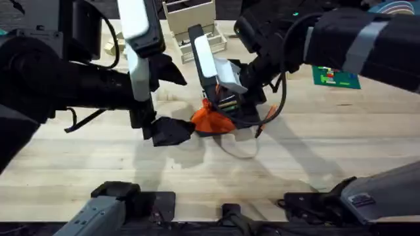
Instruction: Unzip the bag, pick up the pens from the table one at a time and place them inside, then zip the bag closed.
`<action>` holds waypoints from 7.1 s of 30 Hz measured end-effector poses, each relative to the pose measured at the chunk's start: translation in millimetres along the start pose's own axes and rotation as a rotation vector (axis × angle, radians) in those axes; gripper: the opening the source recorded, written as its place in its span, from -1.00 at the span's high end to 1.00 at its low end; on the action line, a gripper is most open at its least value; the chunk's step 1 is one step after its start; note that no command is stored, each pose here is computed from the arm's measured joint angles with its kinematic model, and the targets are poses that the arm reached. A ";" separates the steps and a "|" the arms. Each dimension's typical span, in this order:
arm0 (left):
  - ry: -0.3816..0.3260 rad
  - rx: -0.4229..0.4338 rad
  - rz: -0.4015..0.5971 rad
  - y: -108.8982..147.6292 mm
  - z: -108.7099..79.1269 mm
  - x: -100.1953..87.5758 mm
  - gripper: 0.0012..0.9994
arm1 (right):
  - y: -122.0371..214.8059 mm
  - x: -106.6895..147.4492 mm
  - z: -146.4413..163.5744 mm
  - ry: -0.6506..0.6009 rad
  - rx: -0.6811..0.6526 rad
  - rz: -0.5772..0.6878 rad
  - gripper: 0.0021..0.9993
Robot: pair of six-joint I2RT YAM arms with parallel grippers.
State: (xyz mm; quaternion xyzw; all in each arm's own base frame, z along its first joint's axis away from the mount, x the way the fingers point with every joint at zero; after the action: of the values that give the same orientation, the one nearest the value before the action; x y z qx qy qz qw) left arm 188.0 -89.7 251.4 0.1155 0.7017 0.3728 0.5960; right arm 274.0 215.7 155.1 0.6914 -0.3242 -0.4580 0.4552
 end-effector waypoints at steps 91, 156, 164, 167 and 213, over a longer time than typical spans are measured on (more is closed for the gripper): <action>0.000 0.000 0.000 0.0 0.0 0.0 -0.99 | 70.4 101.8 48.4 -2.160 0.801 0.113 -0.99; 0.000 0.000 0.000 0.0 0.0 0.0 -0.99 | -6.7 132.3 43.4 -2.417 0.834 0.322 0.94; 0.000 0.000 0.000 0.0 0.0 0.0 -0.99 | 31.3 124.3 32.8 -2.340 0.920 0.206 0.94; 0.000 0.000 0.000 0.0 0.0 0.0 -0.99 | 56.7 118.4 28.8 -2.327 0.982 0.102 0.94; 0.000 0.000 0.000 0.0 0.0 0.0 -0.99 | 50.7 58.6 9.7 -2.525 0.785 -0.302 0.94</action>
State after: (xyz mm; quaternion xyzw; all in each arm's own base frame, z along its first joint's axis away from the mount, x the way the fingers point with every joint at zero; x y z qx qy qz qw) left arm 188.0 -89.7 251.4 0.1155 0.7017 0.3729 0.5961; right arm 285.1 142.7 180.6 -0.0915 -0.5515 -0.7033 -0.4391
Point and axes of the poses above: each hand's point on the last joint's axis, 136 mm out from that joint toward the fingers, its own y axis back along the fingers, its own z axis along the line the jaws close on, x = y × z, the point moved 6 cm from there along y, back along the fingers, and after that the axes turned 9 degrees about y, right-handed, at the moved point
